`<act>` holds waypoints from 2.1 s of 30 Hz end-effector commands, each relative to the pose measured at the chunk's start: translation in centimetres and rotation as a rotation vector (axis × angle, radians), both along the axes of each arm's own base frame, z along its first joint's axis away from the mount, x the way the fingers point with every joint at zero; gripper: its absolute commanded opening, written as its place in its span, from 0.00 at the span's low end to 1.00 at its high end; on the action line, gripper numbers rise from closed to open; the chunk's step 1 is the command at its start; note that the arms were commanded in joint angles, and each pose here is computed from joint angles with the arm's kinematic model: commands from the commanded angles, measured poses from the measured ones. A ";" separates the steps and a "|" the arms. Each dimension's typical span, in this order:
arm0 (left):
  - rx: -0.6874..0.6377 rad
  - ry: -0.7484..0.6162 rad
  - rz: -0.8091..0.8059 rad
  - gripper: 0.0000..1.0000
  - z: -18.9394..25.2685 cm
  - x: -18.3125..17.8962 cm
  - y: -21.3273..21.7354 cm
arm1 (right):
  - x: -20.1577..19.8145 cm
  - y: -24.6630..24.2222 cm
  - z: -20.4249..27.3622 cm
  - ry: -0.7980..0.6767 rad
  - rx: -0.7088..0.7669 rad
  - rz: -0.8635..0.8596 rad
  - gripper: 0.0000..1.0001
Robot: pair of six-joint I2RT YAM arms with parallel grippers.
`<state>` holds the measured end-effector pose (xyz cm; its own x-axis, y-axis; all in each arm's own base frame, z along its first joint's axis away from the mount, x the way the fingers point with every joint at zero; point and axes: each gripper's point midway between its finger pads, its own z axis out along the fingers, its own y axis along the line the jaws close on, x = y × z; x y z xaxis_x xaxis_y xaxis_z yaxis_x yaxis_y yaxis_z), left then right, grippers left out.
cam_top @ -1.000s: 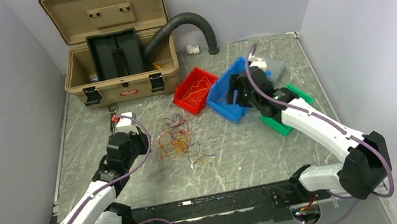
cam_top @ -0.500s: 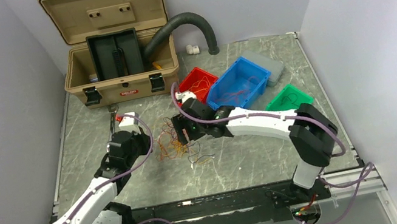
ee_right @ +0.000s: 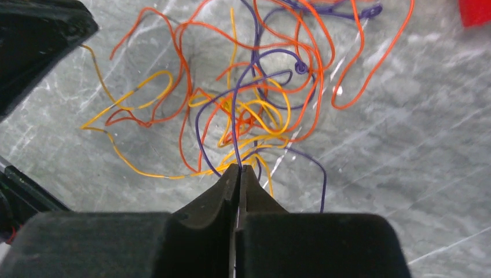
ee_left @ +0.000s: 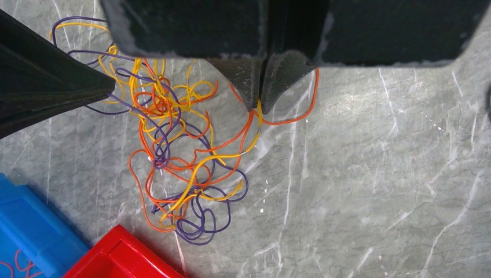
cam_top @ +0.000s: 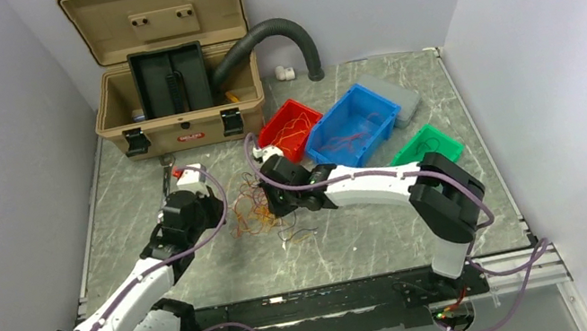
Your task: Untangle the cables
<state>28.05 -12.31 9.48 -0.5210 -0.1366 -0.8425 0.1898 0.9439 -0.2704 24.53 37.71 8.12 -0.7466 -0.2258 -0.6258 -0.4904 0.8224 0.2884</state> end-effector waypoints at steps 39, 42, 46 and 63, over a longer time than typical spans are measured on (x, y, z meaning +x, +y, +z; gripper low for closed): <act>0.064 -0.056 1.093 0.00 1.9 -5.8 16.9 | -1.7 -32.3 43.9 -0.881 0.195 -0.970 0.00; 0.082 -0.036 1.130 0.00 1.8 -6.2 17.3 | -2.2 -33.5 44.4 -0.907 0.208 -1.005 0.00; 0.163 -0.025 0.878 0.00 2.0 -3.5 14.6 | -2.1 -33.2 43.7 -0.911 0.211 -0.985 0.00; -0.131 -0.378 -0.347 0.97 7.2 -2.5 -4.9 | -1.0 -23.8 44.3 -0.889 0.338 -0.561 0.00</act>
<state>26.52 -10.89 12.40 -0.3293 -0.1723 -0.9284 0.2292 0.9392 -0.2556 24.98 13.04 49.25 0.0158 0.2120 -0.9771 -0.0645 0.9755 0.2106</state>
